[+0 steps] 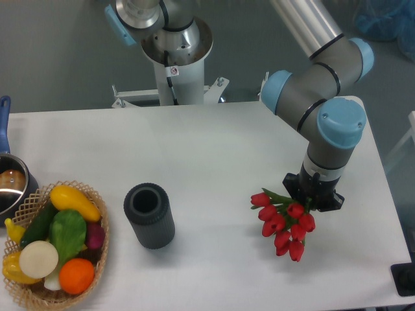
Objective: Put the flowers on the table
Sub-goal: 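Lower the red tulips held in the gripper onto the table surface, then open the gripper to release the tulip stems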
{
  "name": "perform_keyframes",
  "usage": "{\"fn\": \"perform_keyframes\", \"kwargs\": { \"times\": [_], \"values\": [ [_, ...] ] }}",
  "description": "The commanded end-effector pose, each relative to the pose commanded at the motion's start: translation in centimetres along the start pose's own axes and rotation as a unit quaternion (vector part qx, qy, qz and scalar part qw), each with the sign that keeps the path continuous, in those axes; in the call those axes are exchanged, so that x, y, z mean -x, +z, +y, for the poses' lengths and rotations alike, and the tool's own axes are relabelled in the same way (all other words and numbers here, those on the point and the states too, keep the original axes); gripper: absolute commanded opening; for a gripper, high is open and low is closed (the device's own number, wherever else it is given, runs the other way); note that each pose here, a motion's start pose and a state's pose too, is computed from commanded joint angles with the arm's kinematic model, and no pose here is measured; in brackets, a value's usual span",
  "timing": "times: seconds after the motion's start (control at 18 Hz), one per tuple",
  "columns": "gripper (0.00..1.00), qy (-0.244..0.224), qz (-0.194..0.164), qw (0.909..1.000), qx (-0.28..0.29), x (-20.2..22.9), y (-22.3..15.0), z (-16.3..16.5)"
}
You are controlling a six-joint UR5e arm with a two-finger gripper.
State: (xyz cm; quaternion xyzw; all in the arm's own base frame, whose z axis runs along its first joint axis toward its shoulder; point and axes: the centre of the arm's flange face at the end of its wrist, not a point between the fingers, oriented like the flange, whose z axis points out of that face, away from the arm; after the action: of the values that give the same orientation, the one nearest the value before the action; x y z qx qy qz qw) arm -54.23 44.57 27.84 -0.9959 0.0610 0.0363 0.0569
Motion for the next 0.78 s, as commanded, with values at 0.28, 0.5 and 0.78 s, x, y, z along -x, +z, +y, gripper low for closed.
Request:
{"fn": "perform_keyframes", "kwargs": {
  "times": [0.28, 0.5, 0.78],
  "values": [
    [0.22, 0.005, 0.007, 0.9999, 0.006, -1.2, 1.8, 0.3],
    [0.43, 0.004, 0.008, 0.9999, 0.006, -1.3, 2.0, 0.5],
    [0.86, 0.002, 0.008, 0.9999, 0.006, -1.3, 1.9, 0.5]
  ]
}}
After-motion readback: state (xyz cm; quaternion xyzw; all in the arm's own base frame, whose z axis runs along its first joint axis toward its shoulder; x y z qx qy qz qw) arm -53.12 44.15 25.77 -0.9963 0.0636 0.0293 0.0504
